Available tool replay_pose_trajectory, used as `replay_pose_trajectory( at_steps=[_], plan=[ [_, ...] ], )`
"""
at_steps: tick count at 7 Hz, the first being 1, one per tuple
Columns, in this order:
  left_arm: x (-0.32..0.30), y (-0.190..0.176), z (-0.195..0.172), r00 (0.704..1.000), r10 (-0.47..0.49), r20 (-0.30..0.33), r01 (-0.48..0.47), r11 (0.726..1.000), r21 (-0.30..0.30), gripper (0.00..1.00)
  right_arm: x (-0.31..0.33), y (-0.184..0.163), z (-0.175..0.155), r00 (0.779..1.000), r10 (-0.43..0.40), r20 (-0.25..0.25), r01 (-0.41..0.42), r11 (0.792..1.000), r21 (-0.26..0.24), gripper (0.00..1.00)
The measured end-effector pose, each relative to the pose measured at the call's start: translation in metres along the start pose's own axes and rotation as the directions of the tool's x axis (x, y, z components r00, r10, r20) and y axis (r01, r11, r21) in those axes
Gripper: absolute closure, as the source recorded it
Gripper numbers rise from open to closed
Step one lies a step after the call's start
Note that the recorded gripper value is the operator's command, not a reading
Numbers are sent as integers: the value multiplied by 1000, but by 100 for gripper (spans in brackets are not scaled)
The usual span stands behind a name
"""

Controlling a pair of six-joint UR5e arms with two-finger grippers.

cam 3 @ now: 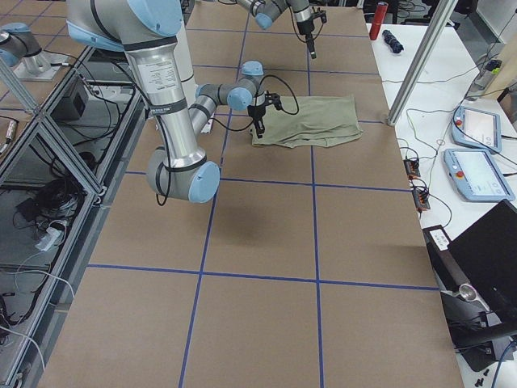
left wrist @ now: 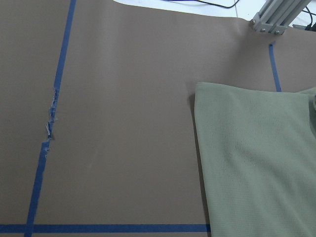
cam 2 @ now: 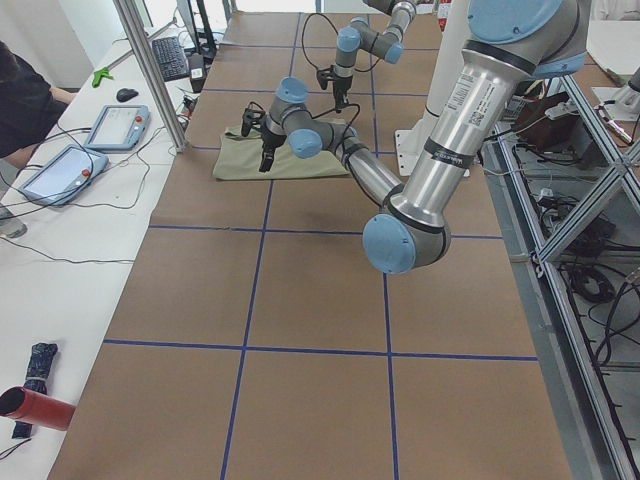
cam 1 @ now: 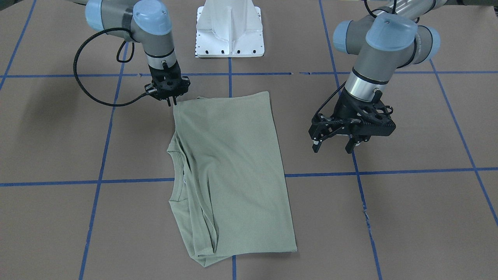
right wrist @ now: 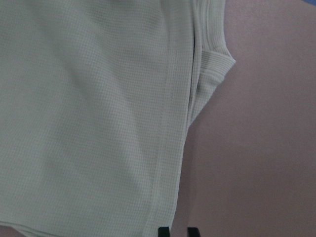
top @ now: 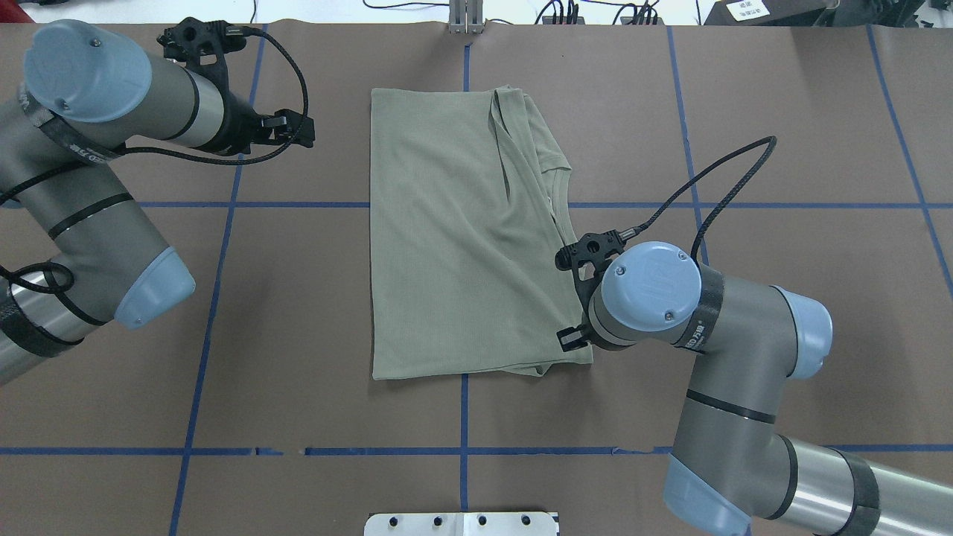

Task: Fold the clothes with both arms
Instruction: 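Press and smooth the folded shirt edge with the right gripper, then move the right gripper to the shirt's far corner and grasp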

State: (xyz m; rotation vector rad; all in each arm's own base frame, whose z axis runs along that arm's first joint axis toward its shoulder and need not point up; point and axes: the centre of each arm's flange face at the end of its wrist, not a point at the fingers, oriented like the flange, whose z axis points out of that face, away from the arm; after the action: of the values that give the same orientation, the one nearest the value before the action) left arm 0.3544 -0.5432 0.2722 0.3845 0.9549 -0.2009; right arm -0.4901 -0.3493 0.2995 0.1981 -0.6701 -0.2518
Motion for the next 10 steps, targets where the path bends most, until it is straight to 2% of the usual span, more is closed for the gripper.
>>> replay_pose_trajectory(
  at_steps=[2, 5, 7, 8, 10],
  plan=[
    [1, -1, 1, 1000, 3, -1, -3, 1000, 0, 1, 5, -4, -3, 999, 31, -7, -31, 999, 10, 0],
    [7, -1, -7, 1000, 10, -18, -10, 1000, 8, 1, 13, -53, -36, 996, 90, 28, -92, 991, 96, 0],
    [18, 0, -30, 998, 22, -59, -21, 999, 30, 0, 3, -123, -35, 991, 113, 78, -126, 975, 183, 0],
    [25, 1, -42, 996, 31, -83, -28, 999, 43, 0, 6, -161, -25, 989, 129, 77, -142, 967, 211, 0],
    [34, 1, -56, 993, 42, -112, -35, 998, 60, 1, 20, -232, 4, 988, 147, 40, -152, 959, 239, 0]
  ],
)
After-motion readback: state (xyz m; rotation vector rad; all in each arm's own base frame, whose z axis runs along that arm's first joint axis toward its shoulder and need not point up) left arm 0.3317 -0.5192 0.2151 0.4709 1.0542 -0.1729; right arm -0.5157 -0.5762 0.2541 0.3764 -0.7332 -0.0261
